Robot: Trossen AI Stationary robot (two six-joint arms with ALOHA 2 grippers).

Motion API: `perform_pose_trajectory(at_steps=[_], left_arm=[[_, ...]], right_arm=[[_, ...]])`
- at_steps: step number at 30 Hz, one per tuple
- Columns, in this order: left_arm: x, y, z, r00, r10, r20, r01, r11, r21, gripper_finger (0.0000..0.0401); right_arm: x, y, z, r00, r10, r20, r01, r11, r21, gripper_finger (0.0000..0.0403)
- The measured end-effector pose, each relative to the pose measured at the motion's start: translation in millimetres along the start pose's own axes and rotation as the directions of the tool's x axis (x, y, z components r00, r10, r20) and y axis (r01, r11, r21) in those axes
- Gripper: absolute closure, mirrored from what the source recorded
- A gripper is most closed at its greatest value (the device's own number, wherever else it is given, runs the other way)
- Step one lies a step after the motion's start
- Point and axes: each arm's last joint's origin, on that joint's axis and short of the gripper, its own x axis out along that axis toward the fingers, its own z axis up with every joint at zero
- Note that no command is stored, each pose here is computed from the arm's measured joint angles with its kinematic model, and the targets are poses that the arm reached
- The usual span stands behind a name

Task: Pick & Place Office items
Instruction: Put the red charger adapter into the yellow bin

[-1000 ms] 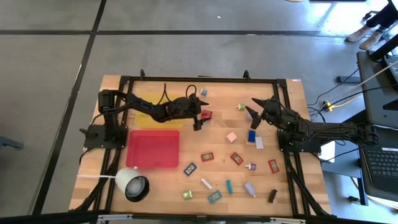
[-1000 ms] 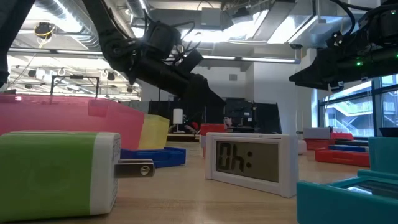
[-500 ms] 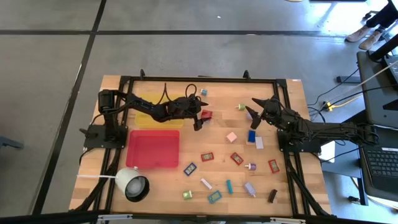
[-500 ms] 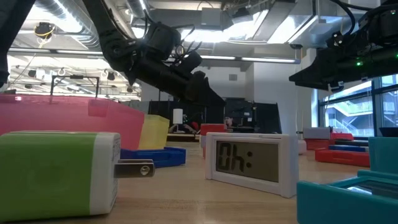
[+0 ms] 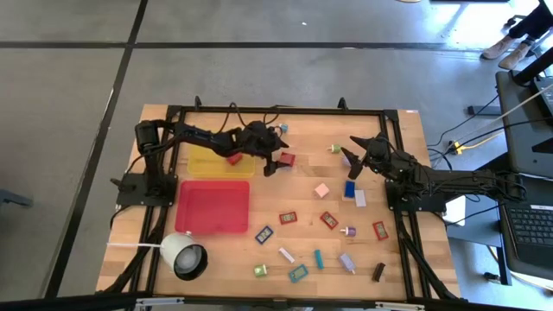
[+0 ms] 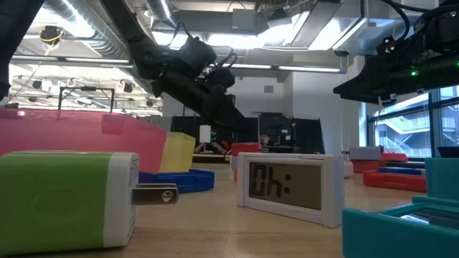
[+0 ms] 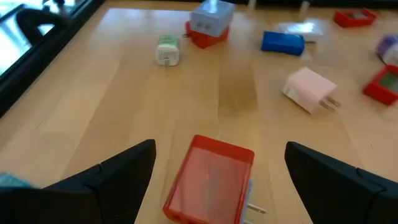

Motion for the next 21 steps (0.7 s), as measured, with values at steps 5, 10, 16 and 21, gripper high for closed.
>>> perform_pose_trajectory(at_steps=[5, 10, 16, 21], left_arm=[[0, -2, -2, 0.999, -0.046, -0.019, 0.048, 0.992, 0.114, 0.0047], [0, -1, -3, 0.998, -0.053, -0.024, 0.056, 0.989, 0.138, 0.0047], [2, 4, -9, 0.998, -0.059, -0.037, 0.063, 0.991, 0.119, 0.0047], [5, 9, -12, 0.998, -0.051, -0.039, 0.054, 0.993, 0.106, 0.0046]], right_arm=[[0, 0, 0, 1.000, 0.000, 0.000, 0.000, 1.000, 0.000, 0.0133], [0, 0, 0, 1.000, 0.000, 0.000, 0.000, 1.000, 0.000, 0.0133], [0, 0, 0, 1.000, 0.000, 0.000, 0.000, 1.000, 0.000, 0.0133], [0, 0, 0, 1.000, 0.000, 0.000, 0.000, 1.000, 0.000, 0.0133]])
